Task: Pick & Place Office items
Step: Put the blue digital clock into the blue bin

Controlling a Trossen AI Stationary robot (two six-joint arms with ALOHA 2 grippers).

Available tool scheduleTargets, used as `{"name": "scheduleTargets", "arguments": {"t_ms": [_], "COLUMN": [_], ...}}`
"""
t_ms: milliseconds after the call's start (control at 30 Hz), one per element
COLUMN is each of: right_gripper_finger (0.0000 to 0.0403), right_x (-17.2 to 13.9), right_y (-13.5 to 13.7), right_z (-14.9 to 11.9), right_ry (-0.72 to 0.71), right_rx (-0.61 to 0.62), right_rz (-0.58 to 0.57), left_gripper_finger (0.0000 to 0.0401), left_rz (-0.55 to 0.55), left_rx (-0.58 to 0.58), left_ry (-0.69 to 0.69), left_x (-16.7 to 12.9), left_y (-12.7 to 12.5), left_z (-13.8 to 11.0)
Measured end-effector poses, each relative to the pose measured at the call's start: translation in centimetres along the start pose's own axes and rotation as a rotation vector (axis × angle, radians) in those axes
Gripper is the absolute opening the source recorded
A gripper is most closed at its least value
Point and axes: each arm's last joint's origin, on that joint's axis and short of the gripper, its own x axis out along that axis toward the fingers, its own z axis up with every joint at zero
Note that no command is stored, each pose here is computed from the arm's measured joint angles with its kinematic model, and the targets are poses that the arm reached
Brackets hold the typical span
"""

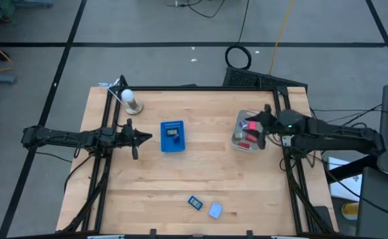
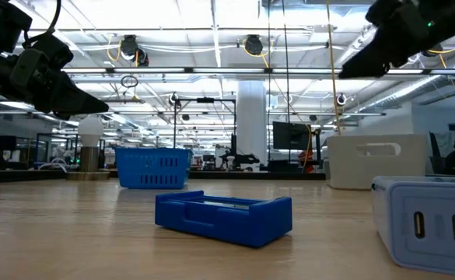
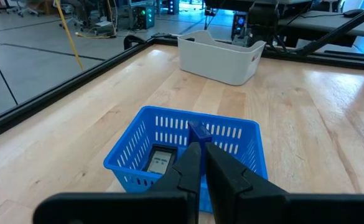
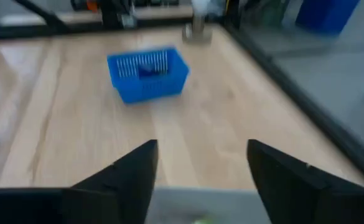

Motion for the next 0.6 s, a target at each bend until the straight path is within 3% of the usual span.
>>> {"name": "scheduleTargets", "arguments": {"t_ms": [233, 433, 600], "right_gripper_finger": [0.0115, 0.0015, 0.0013], "right_x": [-3.2, -3.4, -3.3], "right_y": [-0.1, -0.1, 0.1], "right_z": [0.9, -1.1, -2.9], "right_ry": [-0.210, -0.290, -0.345], "right_rx": [-0.027, -0.021, -0.017], "right_rz": [0.035, 0.076, 0.128], "left_gripper_finger": [0.0021, 0.0021, 0.0021], "left_rz": [0.000, 0.000, -0.001], "left_rx": [0.001, 0.001, 0.006], "left_ry": [0.000, 0.000, 0.000], "left_x": [0.0, 0.0, 0.0], "left_y": [0.0, 0.0, 0.0], "left_z": [0.0, 0.0, 0.0]}}
